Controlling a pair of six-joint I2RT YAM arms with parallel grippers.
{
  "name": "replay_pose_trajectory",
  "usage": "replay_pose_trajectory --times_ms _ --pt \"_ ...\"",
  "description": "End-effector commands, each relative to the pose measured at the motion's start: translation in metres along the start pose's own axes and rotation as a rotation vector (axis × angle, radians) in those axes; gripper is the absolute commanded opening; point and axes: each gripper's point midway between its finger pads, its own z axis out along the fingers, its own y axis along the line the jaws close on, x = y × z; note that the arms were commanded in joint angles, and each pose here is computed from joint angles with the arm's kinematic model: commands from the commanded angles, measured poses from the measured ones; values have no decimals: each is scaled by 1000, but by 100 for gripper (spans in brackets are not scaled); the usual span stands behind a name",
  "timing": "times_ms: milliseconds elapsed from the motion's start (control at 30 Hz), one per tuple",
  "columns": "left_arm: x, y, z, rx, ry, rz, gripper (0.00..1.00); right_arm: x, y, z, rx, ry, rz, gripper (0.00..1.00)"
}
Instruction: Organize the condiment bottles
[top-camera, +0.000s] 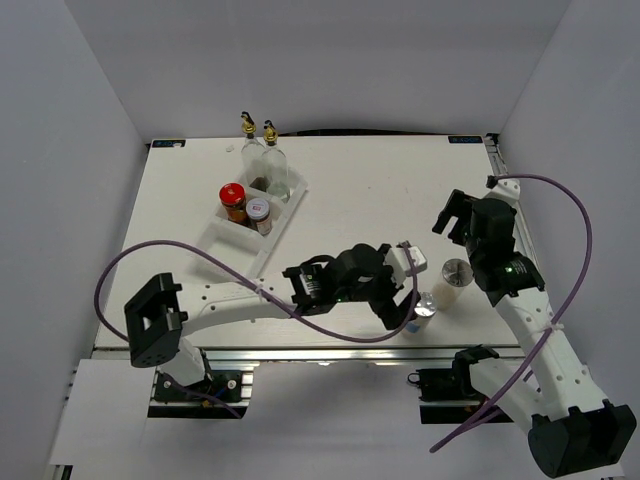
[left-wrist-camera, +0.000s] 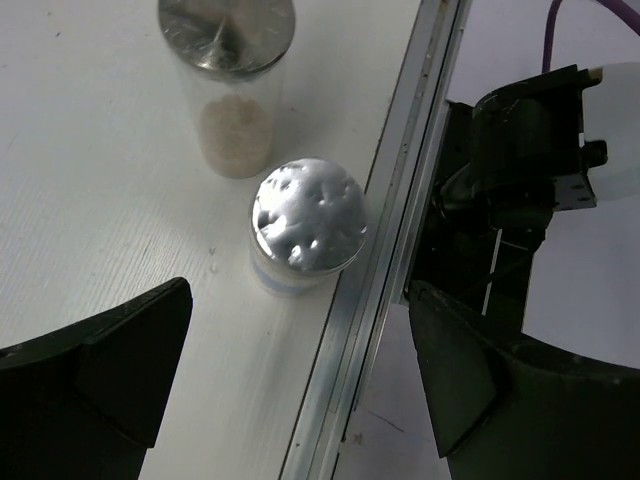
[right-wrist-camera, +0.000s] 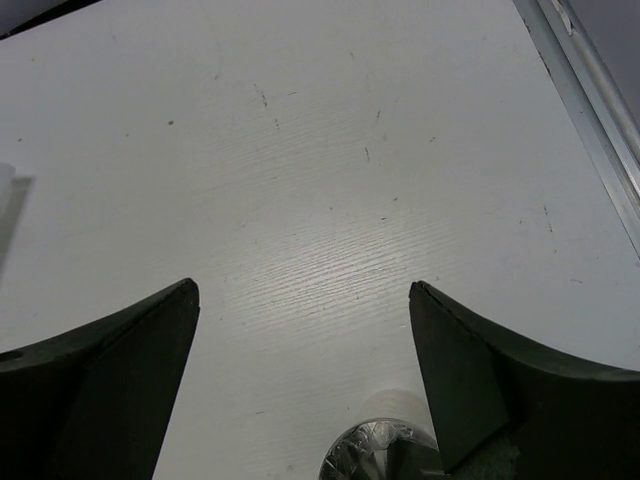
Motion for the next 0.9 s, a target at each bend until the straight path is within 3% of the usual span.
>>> replay_pose_trajectory --times_ms 0,267,367,633,733,767,867 --pt "-25 -22 5 82 -36 86 98 -6 10 -3 -70 -36 14 89" --pt "-5 -11 47 -1 70 105 98 -14 18 -10 -133 -81 4 90" --pt "-7 3 55 -86 83 101 98 -15 20 -14 -155 -89 -1 90" --pt "12 10 75 -123 149 83 96 -17 18 -16 -153 -112 1 89" --pt "1 13 70 -151 119 72 80 -17 17 -17 -150 -117 3 89" --pt "-4 14 67 -163 103 70 65 -18 17 -17 -149 -120 4 89" --pt "-26 27 45 -261 42 54 34 -19 15 -18 -145 -130 7 89"
